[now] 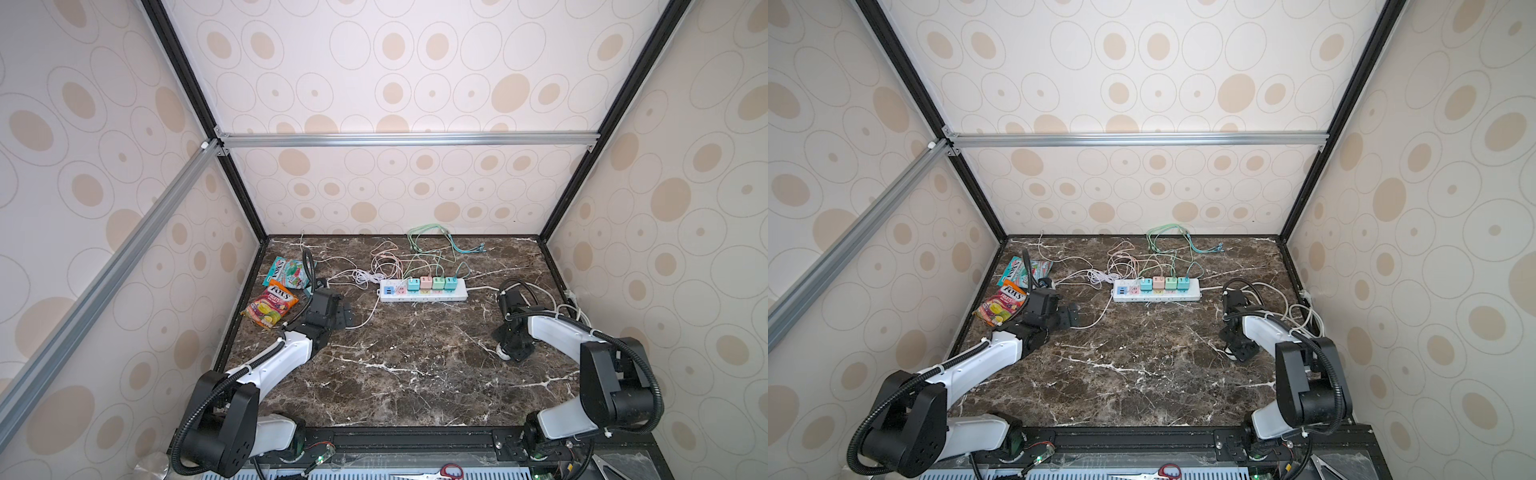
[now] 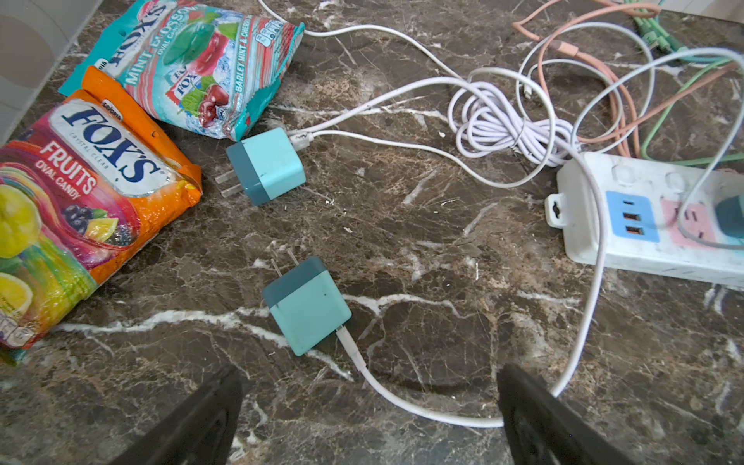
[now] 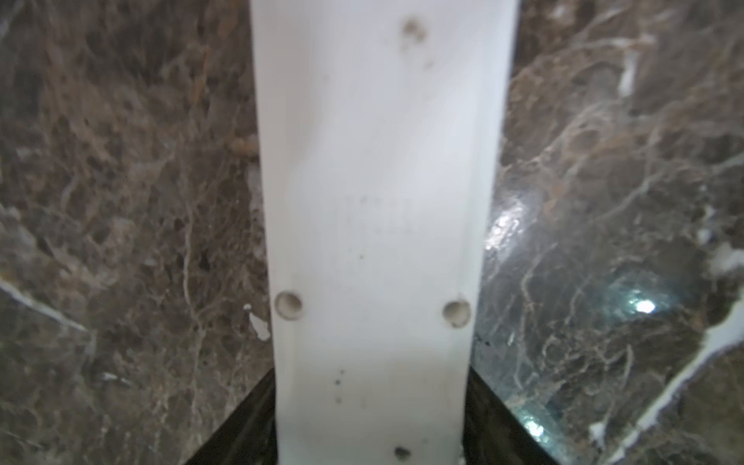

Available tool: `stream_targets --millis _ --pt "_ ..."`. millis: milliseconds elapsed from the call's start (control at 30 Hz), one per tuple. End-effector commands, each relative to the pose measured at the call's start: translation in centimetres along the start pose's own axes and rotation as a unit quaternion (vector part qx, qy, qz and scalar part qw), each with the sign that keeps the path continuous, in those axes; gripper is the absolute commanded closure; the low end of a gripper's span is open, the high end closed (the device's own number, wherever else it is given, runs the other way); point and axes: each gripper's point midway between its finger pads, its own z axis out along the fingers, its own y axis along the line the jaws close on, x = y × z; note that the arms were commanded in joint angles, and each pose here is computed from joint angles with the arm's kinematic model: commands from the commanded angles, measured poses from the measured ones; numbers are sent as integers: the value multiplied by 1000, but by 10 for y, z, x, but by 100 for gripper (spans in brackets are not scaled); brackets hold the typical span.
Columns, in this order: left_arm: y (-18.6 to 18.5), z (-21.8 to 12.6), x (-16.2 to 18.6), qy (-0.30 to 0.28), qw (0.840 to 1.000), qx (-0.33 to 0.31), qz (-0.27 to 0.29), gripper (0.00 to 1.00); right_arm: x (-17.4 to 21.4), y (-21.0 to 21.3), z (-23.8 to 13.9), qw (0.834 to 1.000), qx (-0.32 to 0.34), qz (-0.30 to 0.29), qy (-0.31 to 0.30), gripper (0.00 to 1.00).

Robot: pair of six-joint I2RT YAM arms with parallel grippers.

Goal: Insert the plug

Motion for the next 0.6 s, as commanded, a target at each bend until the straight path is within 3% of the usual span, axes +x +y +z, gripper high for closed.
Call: stream_targets --millis 0,167,400,567 --pt "-4 -2 -12 -10 1000 -2 -14 2 10 1 1 1000 -13 5 24 43" --pt "-1 0 -9 -4 1000 -16 6 2 29 14 -21 998 -52 27 33 55" --pt "-20 -10 -16 -18 999 -3 52 2 88 46 -48 995 -78 55 32 54" --pt "-33 -11 -11 -18 997 13 71 2 134 69 -52 994 -80 43 54 52"
